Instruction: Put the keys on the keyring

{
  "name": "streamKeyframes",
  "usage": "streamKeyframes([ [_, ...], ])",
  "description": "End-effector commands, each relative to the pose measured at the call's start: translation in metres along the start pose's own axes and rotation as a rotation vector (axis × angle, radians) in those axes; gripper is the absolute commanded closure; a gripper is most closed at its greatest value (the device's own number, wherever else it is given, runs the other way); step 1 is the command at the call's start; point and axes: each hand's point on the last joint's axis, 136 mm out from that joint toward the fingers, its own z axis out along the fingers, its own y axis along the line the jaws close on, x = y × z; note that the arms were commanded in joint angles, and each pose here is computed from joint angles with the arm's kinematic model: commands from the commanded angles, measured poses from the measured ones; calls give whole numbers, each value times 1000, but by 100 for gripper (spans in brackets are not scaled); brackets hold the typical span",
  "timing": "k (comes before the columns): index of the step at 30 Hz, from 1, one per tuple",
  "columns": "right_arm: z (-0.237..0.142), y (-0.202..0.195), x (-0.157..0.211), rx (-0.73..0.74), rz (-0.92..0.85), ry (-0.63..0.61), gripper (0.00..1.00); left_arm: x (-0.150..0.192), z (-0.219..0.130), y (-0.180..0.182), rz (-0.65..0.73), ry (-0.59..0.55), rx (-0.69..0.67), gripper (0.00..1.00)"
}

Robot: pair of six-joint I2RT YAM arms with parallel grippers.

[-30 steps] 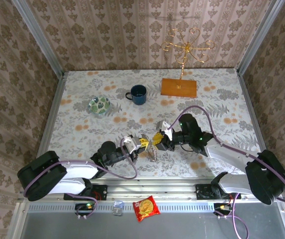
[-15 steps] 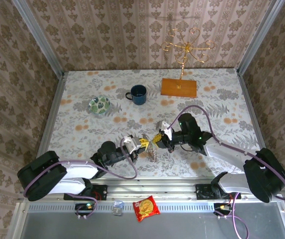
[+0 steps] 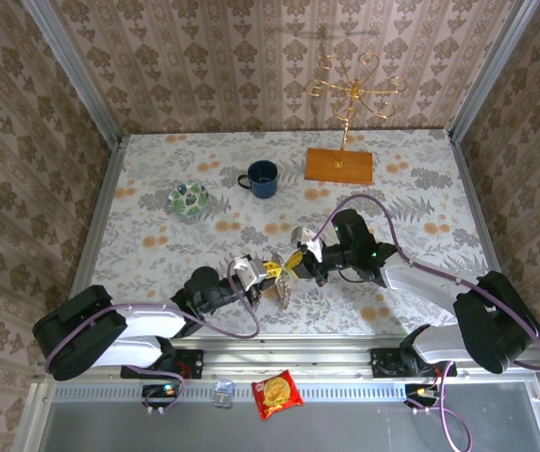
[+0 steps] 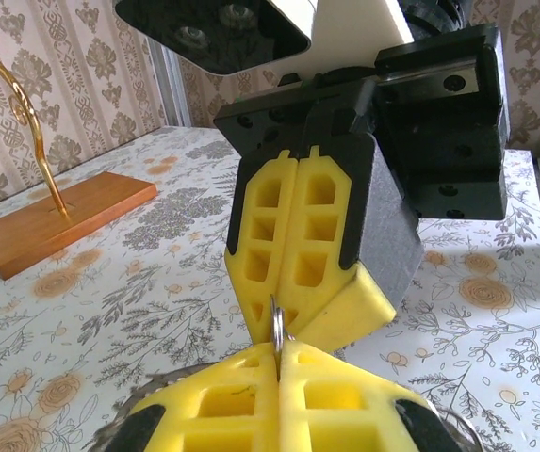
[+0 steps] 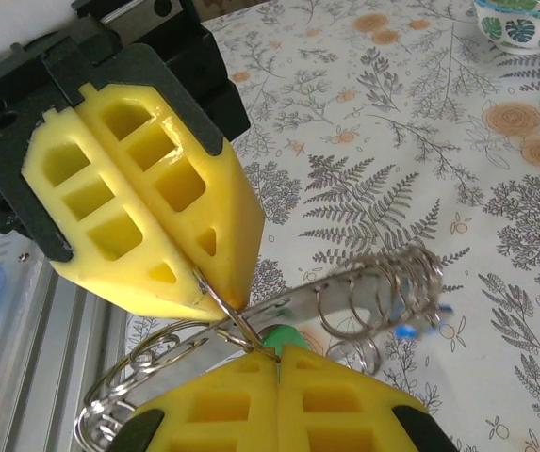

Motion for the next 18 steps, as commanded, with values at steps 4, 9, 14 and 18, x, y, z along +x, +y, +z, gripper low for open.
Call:
streamKeyframes([
  [4, 6, 17, -7, -77, -66, 16, 100, -22, 1, 2, 29, -82, -3, 100],
  [9, 2, 10, -8, -18, -84, 11, 84, -22, 0, 1, 28, -83, -1, 100],
  [14, -9, 4, -5, 41, -77, -25, 68, -21, -1, 1, 23, -83, 1, 100],
  [18, -11, 4, -9, 50, -72, -66, 66, -21, -1, 0, 21, -85, 5, 100],
])
